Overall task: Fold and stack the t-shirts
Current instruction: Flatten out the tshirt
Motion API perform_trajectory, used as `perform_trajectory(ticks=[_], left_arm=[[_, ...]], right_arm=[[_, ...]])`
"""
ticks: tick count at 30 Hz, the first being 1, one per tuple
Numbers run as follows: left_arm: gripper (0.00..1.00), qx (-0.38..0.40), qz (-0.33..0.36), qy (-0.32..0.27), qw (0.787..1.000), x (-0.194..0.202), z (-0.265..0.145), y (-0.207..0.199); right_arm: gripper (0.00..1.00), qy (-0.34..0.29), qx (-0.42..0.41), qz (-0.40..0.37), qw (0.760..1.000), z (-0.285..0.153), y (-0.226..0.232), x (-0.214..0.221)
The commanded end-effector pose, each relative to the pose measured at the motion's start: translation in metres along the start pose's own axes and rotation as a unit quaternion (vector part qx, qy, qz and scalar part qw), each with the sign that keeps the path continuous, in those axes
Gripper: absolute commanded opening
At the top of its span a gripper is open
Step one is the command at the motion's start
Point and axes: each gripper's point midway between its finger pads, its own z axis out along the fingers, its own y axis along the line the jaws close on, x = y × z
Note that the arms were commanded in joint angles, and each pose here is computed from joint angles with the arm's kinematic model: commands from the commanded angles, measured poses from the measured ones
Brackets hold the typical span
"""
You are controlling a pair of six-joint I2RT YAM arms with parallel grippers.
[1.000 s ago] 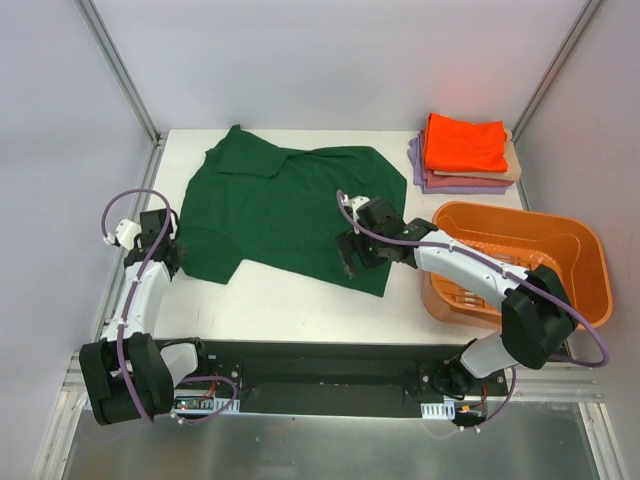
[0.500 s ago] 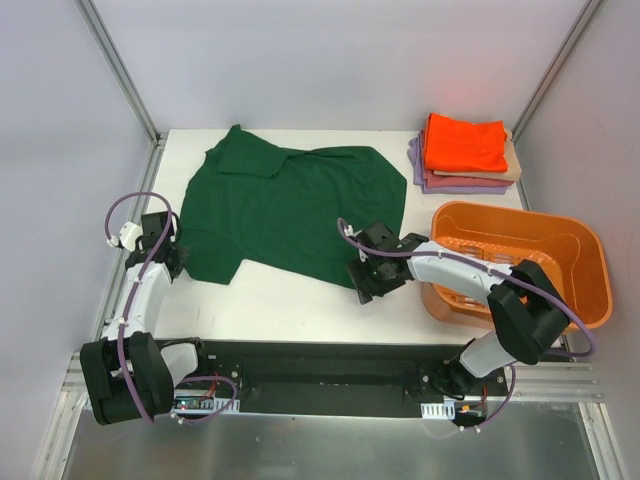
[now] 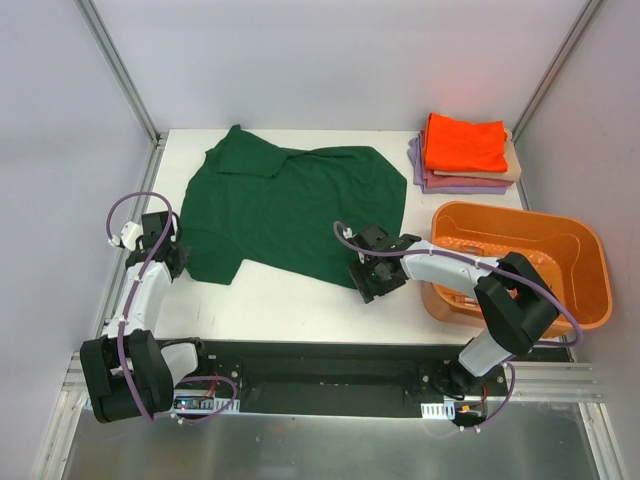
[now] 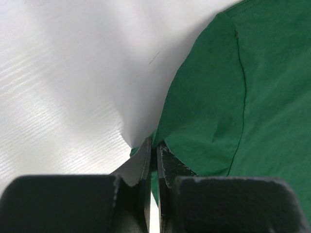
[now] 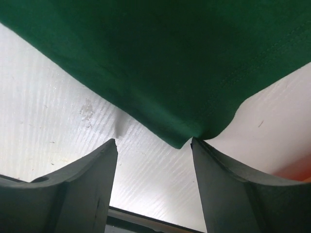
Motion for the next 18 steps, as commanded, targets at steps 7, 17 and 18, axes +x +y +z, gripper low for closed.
perform_trajectory(ticks=[7, 17, 18], left_arm=[[0.0, 0.007, 0.005, 0.002, 1.0, -0.001, 0.002, -0.004], [0.0, 0.006, 0.001, -0.004, 1.0, -0.002, 0.001, -0.001], [0.0, 0.005, 0.001, -0.004, 1.0, -0.002, 0.001, -0.001]], right_arm=[[0.62, -0.017, 0.016, -0.006, 1.0, -0.002, -0.003, -0.013], [0.51, -0.003, 0.035, 0.017, 0.999, 0.017, -0.011, -0.007], [0.5, -0.003, 0.04, 0.021, 0.999, 0.019, -0.012, -0.007]])
